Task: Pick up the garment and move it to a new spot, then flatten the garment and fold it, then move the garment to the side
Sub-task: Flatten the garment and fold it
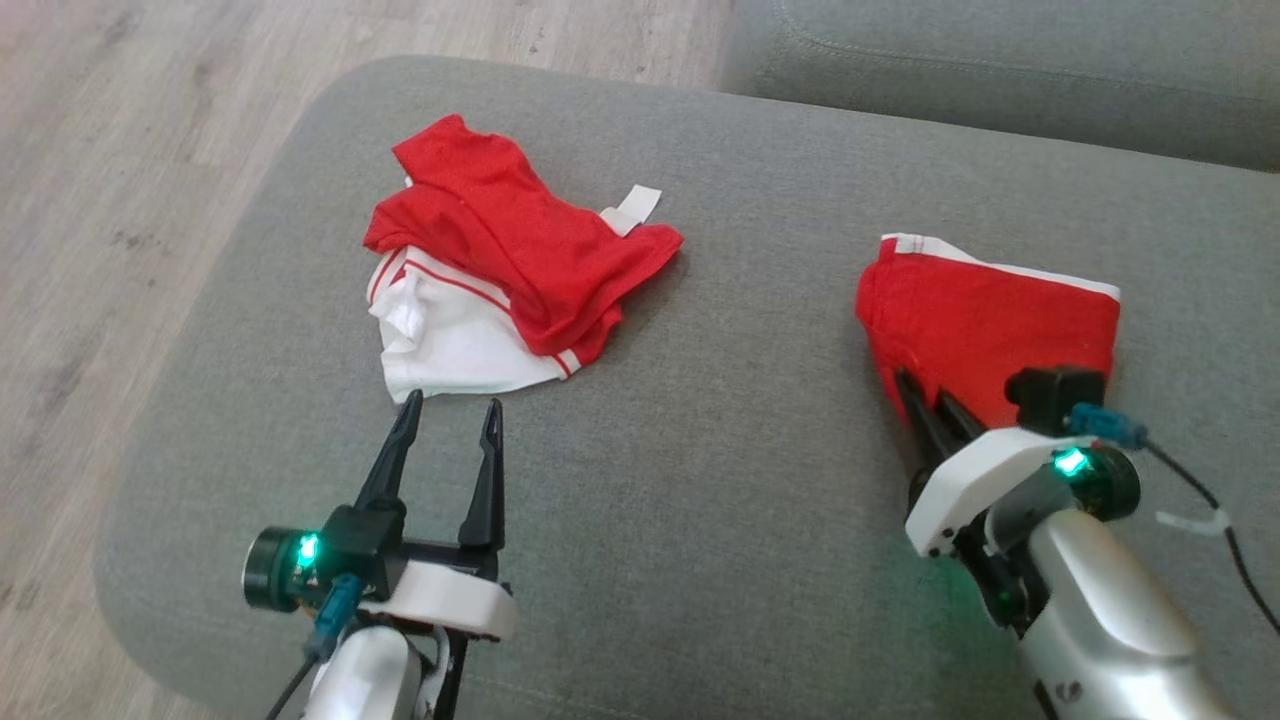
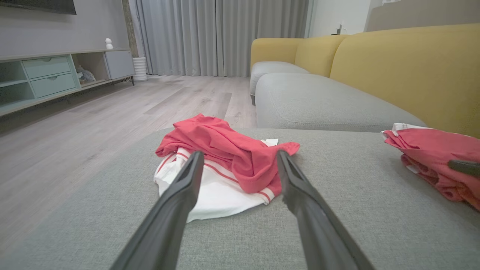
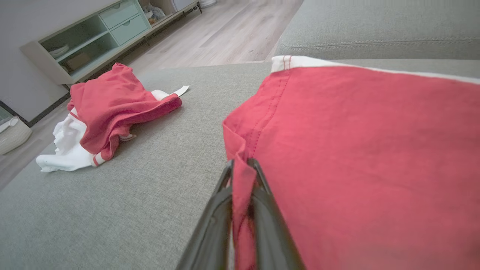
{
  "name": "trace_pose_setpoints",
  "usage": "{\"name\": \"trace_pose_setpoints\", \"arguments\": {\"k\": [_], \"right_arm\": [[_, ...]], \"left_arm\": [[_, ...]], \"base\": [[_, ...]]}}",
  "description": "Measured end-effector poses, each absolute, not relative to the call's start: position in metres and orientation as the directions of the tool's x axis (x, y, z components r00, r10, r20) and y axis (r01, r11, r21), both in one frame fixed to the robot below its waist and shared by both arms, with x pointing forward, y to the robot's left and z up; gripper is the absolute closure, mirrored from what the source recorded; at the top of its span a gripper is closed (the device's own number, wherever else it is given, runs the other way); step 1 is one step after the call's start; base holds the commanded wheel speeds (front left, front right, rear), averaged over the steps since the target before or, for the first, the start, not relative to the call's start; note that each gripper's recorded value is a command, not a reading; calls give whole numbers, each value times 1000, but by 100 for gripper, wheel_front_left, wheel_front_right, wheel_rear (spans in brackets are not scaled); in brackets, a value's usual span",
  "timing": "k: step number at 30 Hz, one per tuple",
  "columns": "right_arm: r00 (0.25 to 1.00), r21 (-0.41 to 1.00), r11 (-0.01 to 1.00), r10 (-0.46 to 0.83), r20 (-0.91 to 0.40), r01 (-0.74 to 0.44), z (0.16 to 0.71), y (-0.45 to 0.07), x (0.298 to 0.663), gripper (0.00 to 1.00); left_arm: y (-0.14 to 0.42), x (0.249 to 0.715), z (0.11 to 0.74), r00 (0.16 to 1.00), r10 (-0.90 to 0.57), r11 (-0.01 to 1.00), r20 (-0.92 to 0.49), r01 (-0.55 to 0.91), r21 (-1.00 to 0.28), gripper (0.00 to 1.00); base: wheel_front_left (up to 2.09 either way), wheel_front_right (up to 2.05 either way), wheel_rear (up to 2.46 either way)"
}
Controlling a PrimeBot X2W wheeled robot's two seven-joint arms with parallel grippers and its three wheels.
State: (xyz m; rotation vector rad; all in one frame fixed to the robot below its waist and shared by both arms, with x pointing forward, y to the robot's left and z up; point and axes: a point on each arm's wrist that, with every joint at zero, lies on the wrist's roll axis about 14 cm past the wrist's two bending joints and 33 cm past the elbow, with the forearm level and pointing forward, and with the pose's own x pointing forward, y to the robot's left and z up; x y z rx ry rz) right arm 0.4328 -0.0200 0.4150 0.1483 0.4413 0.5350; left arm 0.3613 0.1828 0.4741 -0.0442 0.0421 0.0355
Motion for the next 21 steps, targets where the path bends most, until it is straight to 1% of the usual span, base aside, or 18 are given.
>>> {"name": "trace_pose_setpoints", "arguments": {"k": [4, 8, 11, 13, 16, 19, 21], "right_arm": [[803, 177, 854, 520, -292, -489, 424, -25, 434, 0], [872, 184, 887, 454, -181, -424, 446, -47, 446, 0], [907, 150, 908, 409, -103, -392, 467, -64, 451, 0], [935, 126, 931, 350, -55, -341, 480, -86, 453, 0], [964, 66, 962, 265, 3, -265, 495, -119, 445, 0], [978, 21, 980, 199, 60, -200, 509, -138, 430, 0], [985, -10, 988, 158, 71, -157, 510, -150, 418, 0]], "left_arm": [[183, 363, 475, 998, 42, 999, -38, -43, -24, 0], [178, 366, 481, 999, 27, 999, -19, -27, -25, 0], [174, 367, 490, 1000, 13, 1000, 9, -13, -28, 0], [170, 365, 494, 1000, 3, 999, 24, -2, -32, 0], [163, 363, 497, 999, -15, 999, 33, 17, -40, 0], [155, 364, 502, 998, -39, 998, 51, 41, -45, 0], [149, 367, 504, 997, -55, 997, 60, 58, -45, 0]], "base": [[0, 0, 0], [0, 0, 0], [0, 0, 0], [0, 0, 0], [0, 0, 0], [0, 0, 0], [0, 0, 0]]}}
